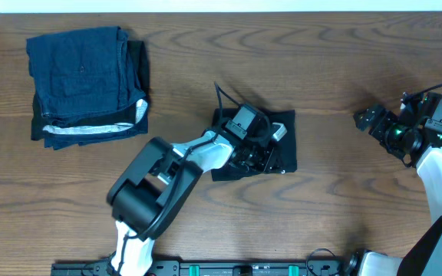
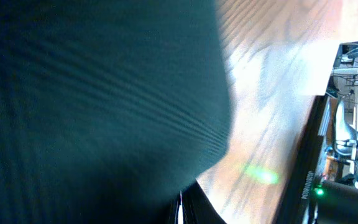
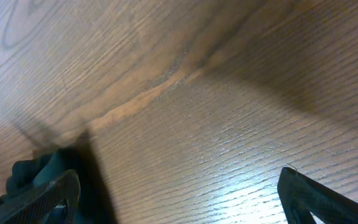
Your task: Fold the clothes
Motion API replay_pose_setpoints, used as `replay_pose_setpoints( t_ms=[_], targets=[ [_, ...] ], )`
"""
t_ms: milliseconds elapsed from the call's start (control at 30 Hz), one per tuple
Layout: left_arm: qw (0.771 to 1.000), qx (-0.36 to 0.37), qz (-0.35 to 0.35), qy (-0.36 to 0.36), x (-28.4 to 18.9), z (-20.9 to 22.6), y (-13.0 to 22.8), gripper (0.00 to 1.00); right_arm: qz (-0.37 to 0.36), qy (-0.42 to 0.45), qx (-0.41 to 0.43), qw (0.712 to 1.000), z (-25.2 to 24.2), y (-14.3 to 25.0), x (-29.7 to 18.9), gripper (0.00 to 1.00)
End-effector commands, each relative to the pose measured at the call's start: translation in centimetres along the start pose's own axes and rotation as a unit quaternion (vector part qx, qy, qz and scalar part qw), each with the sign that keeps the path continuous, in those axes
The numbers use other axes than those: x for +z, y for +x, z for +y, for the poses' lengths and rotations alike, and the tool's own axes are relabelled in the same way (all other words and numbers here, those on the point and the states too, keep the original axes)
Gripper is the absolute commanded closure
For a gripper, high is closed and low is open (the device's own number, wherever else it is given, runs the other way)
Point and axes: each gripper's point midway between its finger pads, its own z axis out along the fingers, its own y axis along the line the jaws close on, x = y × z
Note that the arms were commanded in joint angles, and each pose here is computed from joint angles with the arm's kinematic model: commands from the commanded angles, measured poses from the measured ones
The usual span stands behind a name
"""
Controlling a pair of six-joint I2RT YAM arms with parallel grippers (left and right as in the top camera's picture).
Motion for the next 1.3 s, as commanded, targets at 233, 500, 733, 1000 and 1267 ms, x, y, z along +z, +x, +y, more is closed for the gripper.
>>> replay_pose_setpoints(
  t_ms=[233,500,733,1000,1267],
  targets=[
    [0.98,0.118,-0.159,-0.021,-7.0,-7.0,-7.0,0.94,-0.007,0.0,-0.001,1.0,0.0,-0.4,-0.4,0.01],
    [0.97,0.089,-0.2,-0.105,-5.8,-2.2,-9.0,0.94,-0.007,0.0,-0.001,1.0,0.0,-0.3,-0.4,0.01],
    [0.973,0.071,-0.186,-0.117,-1.7,2.6,-8.6,0.91,-0.006,0.0,0.0,1.0,0.0,-0.3,-0.4,0.01],
    [0.968,0.075,-0.22,-0.09,-3.6,0.6,-10.4,0.92,-0.005,0.0,0.0,1.0,0.0,-0.3,-0.4,0.01],
    [0.943,0.102,-0.306,-0.085,-14.1,-5.0,-13.1,0.93,-0.005,0.0,0.0,1.0,0.0,-0.3,-0.4,0.01]
  ],
)
